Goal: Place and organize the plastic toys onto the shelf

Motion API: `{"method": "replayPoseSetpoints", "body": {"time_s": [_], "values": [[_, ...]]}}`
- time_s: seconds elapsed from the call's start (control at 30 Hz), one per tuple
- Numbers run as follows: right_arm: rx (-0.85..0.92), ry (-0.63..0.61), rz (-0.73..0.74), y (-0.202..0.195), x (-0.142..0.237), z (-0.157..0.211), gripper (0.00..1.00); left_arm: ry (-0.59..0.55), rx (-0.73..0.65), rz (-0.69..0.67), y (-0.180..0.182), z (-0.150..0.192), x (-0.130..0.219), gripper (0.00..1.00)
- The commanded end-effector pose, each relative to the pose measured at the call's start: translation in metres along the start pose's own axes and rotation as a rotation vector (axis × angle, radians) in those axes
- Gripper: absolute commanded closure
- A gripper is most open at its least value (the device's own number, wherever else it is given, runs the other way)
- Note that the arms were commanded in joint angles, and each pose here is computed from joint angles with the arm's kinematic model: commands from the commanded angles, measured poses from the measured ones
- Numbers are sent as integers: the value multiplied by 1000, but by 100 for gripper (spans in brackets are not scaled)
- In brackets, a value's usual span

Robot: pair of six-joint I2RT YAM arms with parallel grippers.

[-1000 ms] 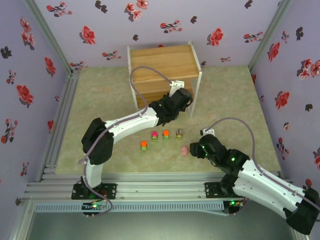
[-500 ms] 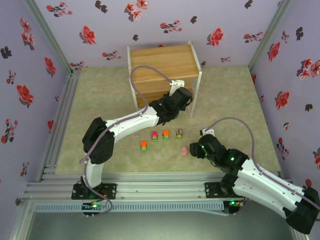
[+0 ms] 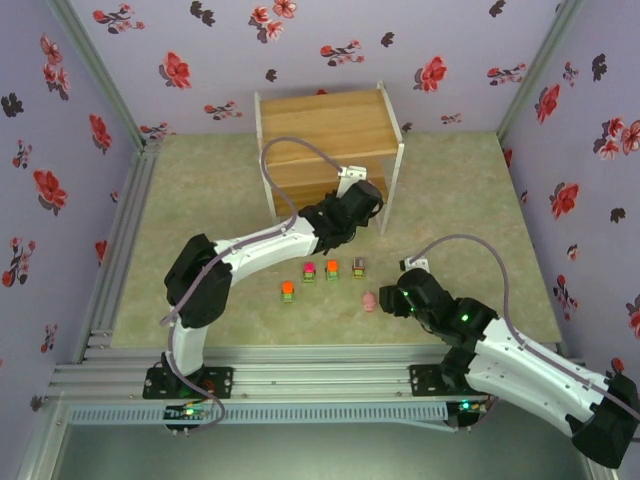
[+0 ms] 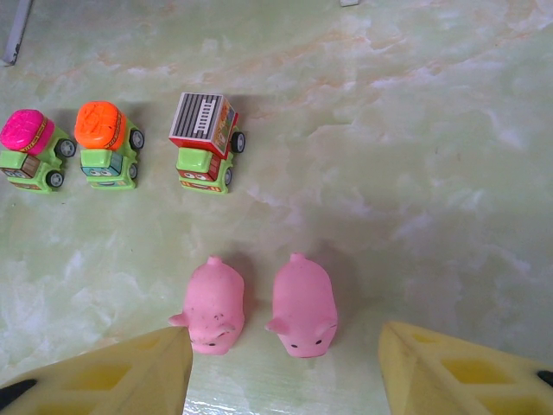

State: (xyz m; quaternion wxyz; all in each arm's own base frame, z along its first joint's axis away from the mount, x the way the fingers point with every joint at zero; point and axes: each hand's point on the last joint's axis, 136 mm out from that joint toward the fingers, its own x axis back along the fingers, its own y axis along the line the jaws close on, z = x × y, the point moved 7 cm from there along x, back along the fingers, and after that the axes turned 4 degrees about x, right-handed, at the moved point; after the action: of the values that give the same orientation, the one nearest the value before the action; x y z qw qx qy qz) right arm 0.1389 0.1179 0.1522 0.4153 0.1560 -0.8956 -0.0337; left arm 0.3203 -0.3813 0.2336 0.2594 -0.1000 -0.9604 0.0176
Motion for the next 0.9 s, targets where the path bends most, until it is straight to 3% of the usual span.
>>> {"method": "replayPoseSetpoints", "body": {"time_s": [0.0,0.43,0.87], "values": [[2,0,13,-2,-1,2,40,-36,16,-14,-2,1,-1,67],[1,-1,17,-2,-1,2,40,-20,38,-32,-1,1,-8,66],[0,-1,17,-3,-1,2,40,-16,44,-41,0,-1,-11,59]]}}
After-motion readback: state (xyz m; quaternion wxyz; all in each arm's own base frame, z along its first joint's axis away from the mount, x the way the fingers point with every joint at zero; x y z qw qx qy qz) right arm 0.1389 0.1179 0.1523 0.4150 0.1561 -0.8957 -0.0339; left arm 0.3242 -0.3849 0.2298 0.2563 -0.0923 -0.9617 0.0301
